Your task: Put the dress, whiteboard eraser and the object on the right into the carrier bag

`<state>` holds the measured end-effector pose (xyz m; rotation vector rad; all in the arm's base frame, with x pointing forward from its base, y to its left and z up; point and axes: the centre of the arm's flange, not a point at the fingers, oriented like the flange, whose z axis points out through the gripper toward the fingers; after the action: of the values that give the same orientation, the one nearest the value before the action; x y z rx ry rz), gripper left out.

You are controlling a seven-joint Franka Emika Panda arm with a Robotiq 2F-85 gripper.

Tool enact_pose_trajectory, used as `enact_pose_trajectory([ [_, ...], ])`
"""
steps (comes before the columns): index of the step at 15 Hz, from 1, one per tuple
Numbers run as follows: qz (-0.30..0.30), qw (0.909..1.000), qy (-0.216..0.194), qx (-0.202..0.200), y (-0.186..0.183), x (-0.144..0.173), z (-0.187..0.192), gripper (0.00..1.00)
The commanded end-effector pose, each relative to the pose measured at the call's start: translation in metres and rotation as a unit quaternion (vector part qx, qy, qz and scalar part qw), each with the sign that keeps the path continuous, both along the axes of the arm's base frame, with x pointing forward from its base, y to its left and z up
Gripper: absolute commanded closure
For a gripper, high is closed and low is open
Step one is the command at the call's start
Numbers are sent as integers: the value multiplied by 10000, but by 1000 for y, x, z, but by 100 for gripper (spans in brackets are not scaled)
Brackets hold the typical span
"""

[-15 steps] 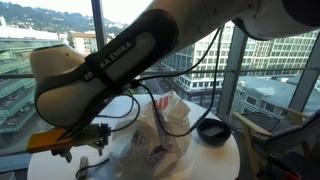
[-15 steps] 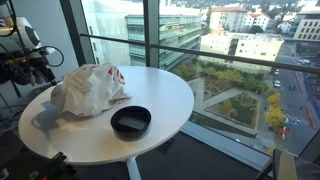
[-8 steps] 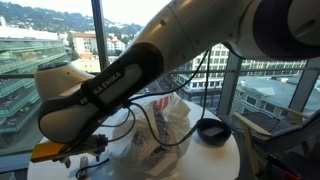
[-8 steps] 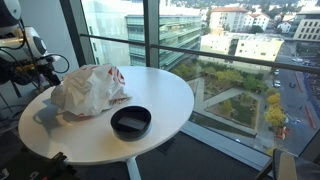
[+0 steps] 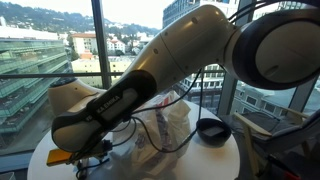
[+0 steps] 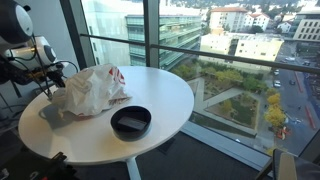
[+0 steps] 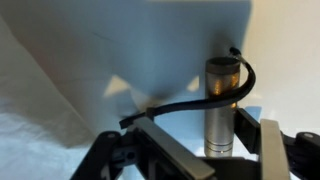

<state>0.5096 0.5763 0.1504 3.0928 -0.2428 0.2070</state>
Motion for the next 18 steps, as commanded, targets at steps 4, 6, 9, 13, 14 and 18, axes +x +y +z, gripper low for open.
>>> enact_pose_trajectory([
  [4, -23, 9999, 115, 101, 8, 3, 16, 73],
  [6, -34, 9998, 99, 154, 9, 0, 29, 89],
  [9, -160, 9996, 76, 224, 1, 2, 44, 86],
  [13, -375, 9982, 79, 451, -5, 10, 77, 86],
  [14, -407, 9980, 92, 484, -5, 11, 91, 86],
  [18, -481, 9938, 279, 965, -4, 7, 177, 86],
])
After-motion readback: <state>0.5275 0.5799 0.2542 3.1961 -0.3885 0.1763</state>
